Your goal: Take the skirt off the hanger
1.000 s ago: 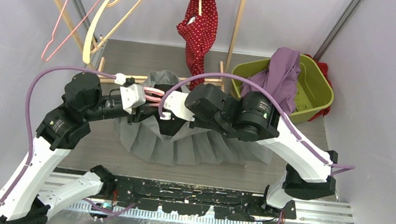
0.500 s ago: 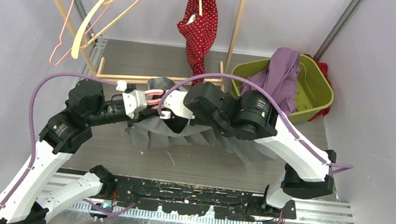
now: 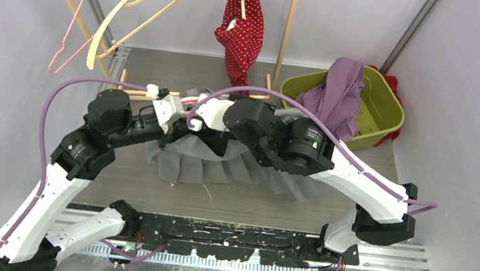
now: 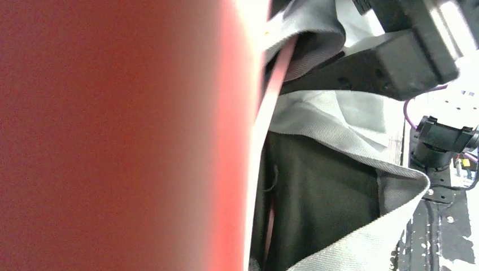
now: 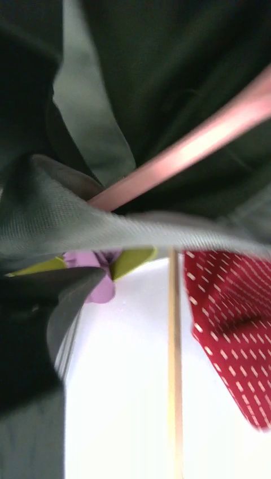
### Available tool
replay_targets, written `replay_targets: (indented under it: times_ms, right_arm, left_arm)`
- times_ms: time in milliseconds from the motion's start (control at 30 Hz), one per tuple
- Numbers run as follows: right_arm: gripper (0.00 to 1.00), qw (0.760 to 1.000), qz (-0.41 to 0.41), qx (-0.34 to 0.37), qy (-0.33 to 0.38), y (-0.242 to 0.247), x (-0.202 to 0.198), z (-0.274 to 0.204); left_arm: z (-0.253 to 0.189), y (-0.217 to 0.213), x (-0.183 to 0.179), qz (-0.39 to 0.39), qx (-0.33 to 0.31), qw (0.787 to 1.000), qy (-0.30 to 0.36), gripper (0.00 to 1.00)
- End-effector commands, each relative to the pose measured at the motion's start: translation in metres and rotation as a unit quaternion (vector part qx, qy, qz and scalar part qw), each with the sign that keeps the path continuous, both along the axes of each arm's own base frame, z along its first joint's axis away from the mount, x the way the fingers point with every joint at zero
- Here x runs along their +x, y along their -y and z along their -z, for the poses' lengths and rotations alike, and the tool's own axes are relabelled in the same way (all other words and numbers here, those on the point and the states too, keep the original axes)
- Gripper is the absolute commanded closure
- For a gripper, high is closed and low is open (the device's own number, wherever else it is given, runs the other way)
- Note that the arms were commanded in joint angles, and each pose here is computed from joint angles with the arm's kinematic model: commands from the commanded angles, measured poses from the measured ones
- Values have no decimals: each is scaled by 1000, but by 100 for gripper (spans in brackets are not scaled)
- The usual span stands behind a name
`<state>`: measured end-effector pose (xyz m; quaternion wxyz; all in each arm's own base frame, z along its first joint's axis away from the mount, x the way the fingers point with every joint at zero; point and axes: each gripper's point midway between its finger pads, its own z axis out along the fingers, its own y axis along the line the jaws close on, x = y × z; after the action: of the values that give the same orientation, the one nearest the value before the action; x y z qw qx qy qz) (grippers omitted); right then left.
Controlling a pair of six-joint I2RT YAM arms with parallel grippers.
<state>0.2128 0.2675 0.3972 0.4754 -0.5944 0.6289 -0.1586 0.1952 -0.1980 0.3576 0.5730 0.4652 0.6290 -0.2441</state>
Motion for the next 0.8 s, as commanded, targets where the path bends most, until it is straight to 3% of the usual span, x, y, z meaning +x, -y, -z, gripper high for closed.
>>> replay_targets:
  times_ms: [0,67,100,200,300,533,667,767]
  right_arm:
    - [41,979,27,192,64,-27,9,-60]
    - [20,979,28,187,69,-27,10,-57]
    - [14,979,28,188,71,-26,11,-58]
    - [11,979,35,182,81,-22,12,-58]
    - [1,977,43,190,89,-16,13,-62]
    - [2,949,117,263,132,10,37,-89]
    - [4,926,148,332,101,14,68,-85]
    - [4,924,140,346,86,3,83,-80]
  left_arm:
    - [-52,-3,26,-72,-73,994,33,100]
    - [-55,-2,30,-74,-73,994,39,100]
    - [-54,-1,30,-71,-72,994,38,100]
    - [-55,1,33,-72,-80,993,39,100]
    - [-50,-5,40,-95,-68,992,39,100]
    - [-51,-27,41,-145,-49,987,57,100]
    - [-64,-36,28,-147,-57,985,67,100]
    - [-67,-39,24,-147,-59,985,70,100]
